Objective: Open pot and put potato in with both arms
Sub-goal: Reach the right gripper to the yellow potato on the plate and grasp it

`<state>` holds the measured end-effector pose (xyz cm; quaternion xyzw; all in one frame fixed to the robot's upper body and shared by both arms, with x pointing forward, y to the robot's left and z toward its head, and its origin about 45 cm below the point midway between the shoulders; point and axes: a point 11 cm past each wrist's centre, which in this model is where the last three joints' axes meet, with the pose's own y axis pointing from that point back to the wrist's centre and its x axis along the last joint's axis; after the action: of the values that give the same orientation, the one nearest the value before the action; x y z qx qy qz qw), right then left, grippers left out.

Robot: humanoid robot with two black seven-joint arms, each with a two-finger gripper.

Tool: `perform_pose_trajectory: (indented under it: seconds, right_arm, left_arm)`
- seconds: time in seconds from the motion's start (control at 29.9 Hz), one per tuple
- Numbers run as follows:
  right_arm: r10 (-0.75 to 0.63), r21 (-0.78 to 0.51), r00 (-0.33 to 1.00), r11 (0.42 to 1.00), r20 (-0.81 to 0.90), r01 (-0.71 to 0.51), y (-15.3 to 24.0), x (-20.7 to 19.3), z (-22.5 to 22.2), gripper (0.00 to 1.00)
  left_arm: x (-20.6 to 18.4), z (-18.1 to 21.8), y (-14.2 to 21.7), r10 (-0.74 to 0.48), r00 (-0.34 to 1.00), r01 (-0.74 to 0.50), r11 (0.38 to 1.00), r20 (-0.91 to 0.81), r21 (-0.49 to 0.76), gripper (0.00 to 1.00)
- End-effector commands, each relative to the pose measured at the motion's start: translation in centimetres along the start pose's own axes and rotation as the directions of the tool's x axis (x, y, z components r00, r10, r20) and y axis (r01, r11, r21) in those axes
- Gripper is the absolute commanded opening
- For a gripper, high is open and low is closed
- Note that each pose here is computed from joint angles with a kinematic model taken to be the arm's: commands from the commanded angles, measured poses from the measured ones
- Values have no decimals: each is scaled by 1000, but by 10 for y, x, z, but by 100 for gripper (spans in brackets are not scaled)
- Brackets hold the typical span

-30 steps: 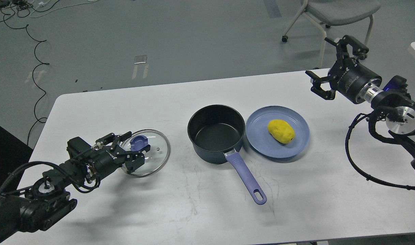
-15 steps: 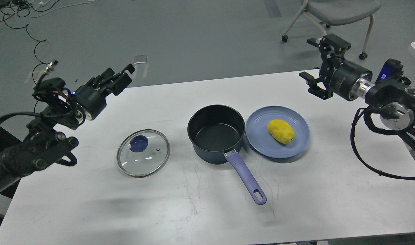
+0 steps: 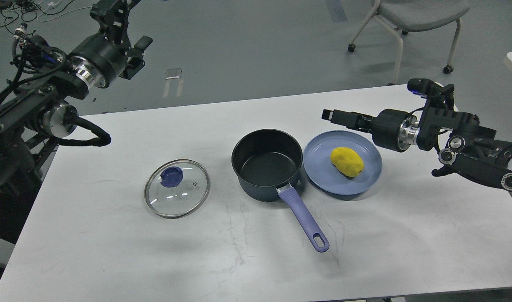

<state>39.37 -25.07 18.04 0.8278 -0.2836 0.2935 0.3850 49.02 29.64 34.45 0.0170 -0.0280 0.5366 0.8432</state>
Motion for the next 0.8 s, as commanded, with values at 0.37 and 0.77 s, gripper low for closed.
perform_pose_trajectory:
  seconds: [0.37, 0.77]
  right_arm:
    - [-70, -87, 993, 994, -100, 62, -11, -38, 28, 96]
    - [-131, -104, 980, 988, -150, 116, -16, -65, 32, 59]
  left_arm:
    - [0, -26, 9, -6, 1000, 7, 999, -18, 45, 98]
    - [-7, -42, 11, -12, 999, 15, 998, -36, 68, 98]
